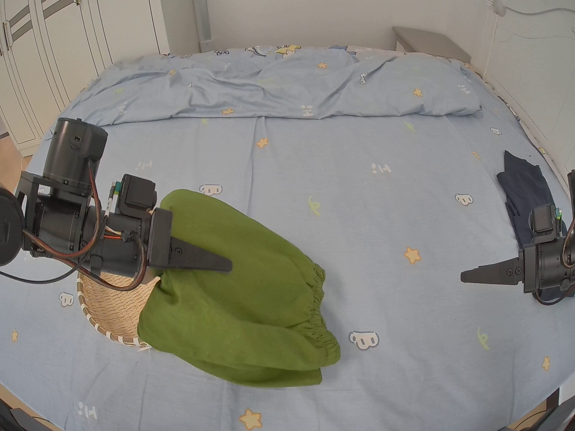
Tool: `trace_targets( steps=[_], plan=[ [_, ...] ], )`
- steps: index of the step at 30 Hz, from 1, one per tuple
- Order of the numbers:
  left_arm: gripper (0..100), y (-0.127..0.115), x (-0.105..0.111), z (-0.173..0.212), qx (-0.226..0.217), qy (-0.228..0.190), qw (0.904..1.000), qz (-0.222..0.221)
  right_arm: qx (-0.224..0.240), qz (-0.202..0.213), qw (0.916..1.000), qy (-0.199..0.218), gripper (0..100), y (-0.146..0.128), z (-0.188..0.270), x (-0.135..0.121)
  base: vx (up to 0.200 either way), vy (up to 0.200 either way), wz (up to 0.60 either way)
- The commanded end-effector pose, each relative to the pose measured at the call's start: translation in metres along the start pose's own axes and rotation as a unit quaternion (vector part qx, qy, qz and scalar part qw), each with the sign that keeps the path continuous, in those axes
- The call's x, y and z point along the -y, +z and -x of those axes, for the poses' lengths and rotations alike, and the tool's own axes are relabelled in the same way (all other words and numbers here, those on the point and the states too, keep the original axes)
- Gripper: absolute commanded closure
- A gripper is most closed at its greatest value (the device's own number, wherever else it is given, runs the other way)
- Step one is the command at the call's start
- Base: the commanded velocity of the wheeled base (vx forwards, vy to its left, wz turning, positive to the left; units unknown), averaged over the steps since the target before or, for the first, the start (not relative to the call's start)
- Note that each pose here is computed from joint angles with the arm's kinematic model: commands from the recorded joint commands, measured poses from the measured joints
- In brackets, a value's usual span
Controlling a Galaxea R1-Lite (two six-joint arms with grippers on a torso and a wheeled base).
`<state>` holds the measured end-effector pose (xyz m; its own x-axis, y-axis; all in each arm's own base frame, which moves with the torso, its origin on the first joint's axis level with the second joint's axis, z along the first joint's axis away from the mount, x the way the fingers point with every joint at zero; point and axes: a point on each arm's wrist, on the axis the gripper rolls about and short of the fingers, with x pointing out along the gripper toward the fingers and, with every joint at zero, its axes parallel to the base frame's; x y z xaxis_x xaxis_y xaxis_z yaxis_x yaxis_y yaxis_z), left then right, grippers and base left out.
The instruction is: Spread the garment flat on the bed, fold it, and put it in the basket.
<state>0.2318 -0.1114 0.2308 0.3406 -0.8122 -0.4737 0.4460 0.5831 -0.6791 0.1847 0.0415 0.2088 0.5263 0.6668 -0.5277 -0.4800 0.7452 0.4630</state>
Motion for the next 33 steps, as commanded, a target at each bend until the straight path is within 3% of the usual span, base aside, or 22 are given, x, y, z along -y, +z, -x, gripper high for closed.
trace_targets(
  steps=[1,4,8,10,11,16,23,28,33],
  plan=[
    [100,0.010,0.008,0.007,0.023,-0.004,0.9994,-0.024,0.005,0.000,1.0000,0.001,0,0.000,0.002,-0.002,0.000,0.000,0.00],
    [100,0.017,0.007,0.015,0.042,0.000,0.9983,-0.041,0.004,-0.002,1.0000,0.002,0,-0.001,0.001,-0.002,0.000,0.000,0.00],
    [100,0.034,0.000,0.037,0.098,0.022,0.9926,-0.068,0.006,-0.003,1.0000,0.001,0,-0.001,0.003,-0.002,0.000,0.000,0.00],
    [100,0.034,0.000,0.037,0.098,0.022,0.9926,-0.068,0.006,-0.003,1.0000,0.001,0,-0.001,0.003,-0.002,0.000,0.000,0.00],
    [100,0.041,-0.006,0.045,0.133,0.028,0.9878,-0.076,0.007,-0.002,1.0000,0.002,0,-0.001,0.003,-0.002,0.000,0.000,0.00],
    [100,0.046,-0.021,0.057,0.181,0.043,0.9789,-0.084,0.008,-0.001,1.0000,0.002,0,-0.001,0.003,-0.003,0.000,0.000,0.00],
    [100,0.038,-0.035,0.065,0.199,0.060,0.9759,-0.066,0.016,0.004,0.9999,0.002,0,-0.002,0.008,-0.006,0.000,0.000,0.00],
    [100,0.029,-0.042,0.088,0.228,0.086,0.9687,-0.046,0.017,0.004,0.9998,0.002,0,-0.002,0.008,-0.006,0.000,0.000,0.00],
    [100,0.013,-0.031,0.107,0.251,0.092,0.9622,-0.050,0.023,0.009,0.9997,0.004,0,-0.003,0.013,-0.009,0.000,0.000,0.00]
  ],
)
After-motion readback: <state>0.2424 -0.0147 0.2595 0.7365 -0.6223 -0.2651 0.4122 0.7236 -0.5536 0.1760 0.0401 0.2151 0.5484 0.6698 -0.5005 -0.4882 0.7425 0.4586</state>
